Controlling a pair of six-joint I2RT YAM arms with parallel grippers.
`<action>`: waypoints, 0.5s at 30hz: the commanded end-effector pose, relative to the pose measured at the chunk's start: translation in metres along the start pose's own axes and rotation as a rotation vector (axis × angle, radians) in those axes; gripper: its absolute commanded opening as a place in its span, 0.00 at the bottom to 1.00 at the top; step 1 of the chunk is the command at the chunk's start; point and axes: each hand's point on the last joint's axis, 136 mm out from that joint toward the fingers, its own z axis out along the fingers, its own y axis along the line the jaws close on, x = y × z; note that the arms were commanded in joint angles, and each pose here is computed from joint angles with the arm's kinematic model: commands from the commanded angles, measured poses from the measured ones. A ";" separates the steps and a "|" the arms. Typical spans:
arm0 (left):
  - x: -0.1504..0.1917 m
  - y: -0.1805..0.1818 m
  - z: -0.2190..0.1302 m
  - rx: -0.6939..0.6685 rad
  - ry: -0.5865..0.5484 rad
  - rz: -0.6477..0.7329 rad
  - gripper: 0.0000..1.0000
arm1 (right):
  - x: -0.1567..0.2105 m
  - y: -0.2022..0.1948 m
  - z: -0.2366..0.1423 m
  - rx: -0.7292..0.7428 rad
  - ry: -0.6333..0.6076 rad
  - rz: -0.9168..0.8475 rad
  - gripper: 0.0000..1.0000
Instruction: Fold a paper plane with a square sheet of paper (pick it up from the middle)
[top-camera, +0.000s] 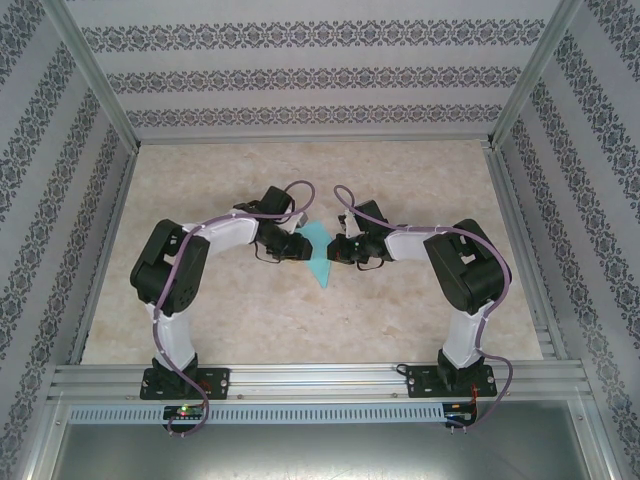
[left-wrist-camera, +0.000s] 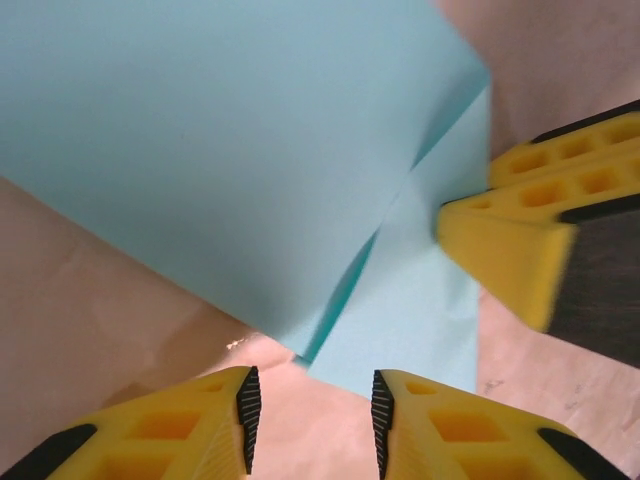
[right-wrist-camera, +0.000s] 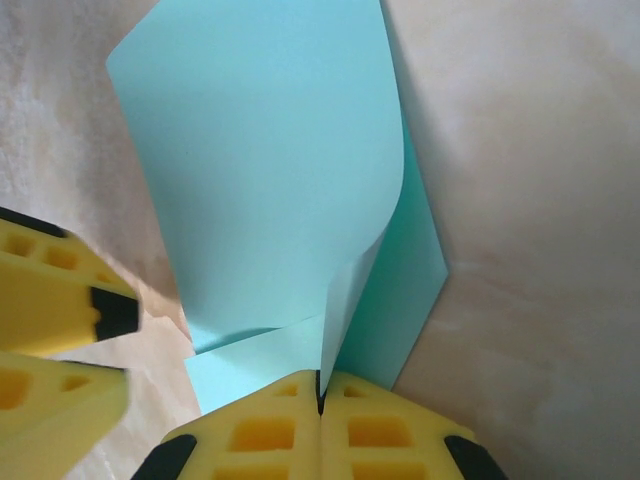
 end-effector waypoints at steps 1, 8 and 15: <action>-0.013 -0.019 -0.018 0.047 -0.058 -0.007 0.37 | -0.006 0.002 -0.005 0.012 -0.013 -0.027 0.05; -0.010 -0.037 0.004 0.119 -0.027 -0.004 0.22 | -0.007 0.005 -0.005 0.000 -0.015 -0.037 0.05; -0.005 -0.022 0.026 0.078 0.011 -0.021 0.17 | -0.007 0.009 -0.006 -0.017 -0.020 -0.046 0.05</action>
